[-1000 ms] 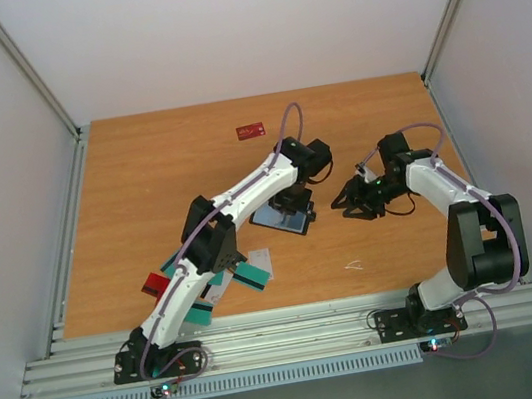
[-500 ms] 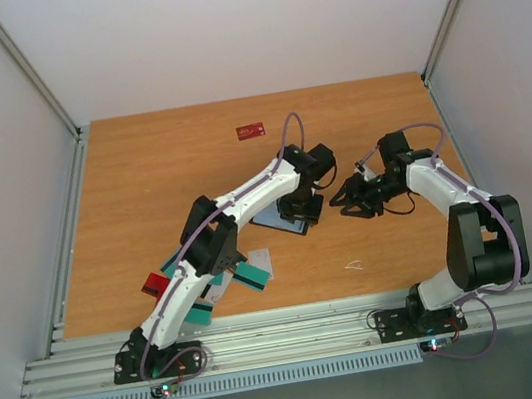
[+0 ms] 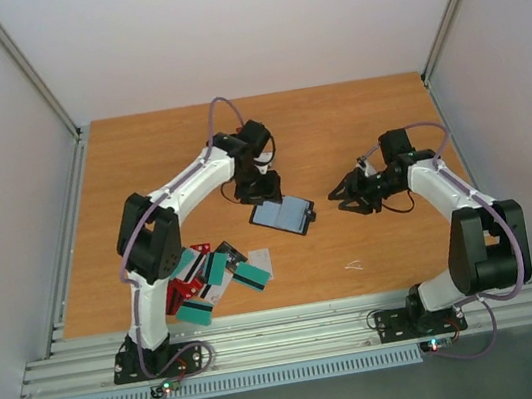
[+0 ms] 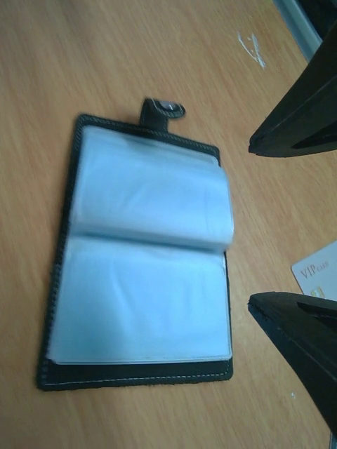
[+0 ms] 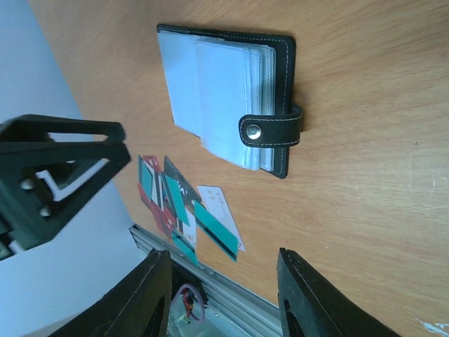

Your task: Put the credit cards into the card holder

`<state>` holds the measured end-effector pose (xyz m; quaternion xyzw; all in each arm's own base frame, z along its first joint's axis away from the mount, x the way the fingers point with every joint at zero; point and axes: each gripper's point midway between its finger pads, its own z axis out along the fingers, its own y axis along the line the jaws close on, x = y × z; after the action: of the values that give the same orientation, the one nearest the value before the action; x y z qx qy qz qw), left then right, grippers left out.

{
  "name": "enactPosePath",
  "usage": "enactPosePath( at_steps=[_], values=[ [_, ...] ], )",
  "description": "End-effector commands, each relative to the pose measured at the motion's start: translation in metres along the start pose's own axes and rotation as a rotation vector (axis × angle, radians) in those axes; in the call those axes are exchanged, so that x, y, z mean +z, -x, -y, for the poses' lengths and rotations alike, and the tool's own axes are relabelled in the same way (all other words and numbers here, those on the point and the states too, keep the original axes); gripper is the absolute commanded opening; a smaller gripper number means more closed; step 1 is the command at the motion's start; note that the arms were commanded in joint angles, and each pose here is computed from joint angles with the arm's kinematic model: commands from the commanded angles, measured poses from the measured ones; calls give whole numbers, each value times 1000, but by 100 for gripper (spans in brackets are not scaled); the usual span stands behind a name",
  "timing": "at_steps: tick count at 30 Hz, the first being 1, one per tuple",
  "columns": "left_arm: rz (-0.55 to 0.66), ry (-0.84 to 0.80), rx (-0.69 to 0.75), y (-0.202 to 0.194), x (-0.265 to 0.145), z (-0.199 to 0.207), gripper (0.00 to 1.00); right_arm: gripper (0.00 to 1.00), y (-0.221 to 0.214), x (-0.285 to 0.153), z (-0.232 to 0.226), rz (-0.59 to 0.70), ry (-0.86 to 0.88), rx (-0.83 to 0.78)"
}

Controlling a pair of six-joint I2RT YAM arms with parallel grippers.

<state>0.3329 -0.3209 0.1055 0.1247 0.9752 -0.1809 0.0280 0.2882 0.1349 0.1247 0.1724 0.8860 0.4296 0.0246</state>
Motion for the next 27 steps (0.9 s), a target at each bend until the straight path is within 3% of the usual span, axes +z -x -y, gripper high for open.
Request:
enactPosePath(
  at_steps=[1, 6, 13, 19, 27],
  values=[
    [-26, -117, 65, -13, 7, 0, 55, 43, -2, 1, -16, 6, 18, -25],
    [-35, -101, 0, -41, -5, -32, 55, 44, -25, 19, -34, -71, 22, -146],
    [-74, -54, -89, -101, -11, -61, 54, 45, -85, 65, -50, -273, -10, -387],
    [-30, 198, -289, -148, -38, -115, 57, 45, -117, 98, -61, -366, -31, -490],
    [-5, 181, -529, -205, -42, -134, 60, 45, -151, 131, -95, -477, 40, -586]
  ],
)
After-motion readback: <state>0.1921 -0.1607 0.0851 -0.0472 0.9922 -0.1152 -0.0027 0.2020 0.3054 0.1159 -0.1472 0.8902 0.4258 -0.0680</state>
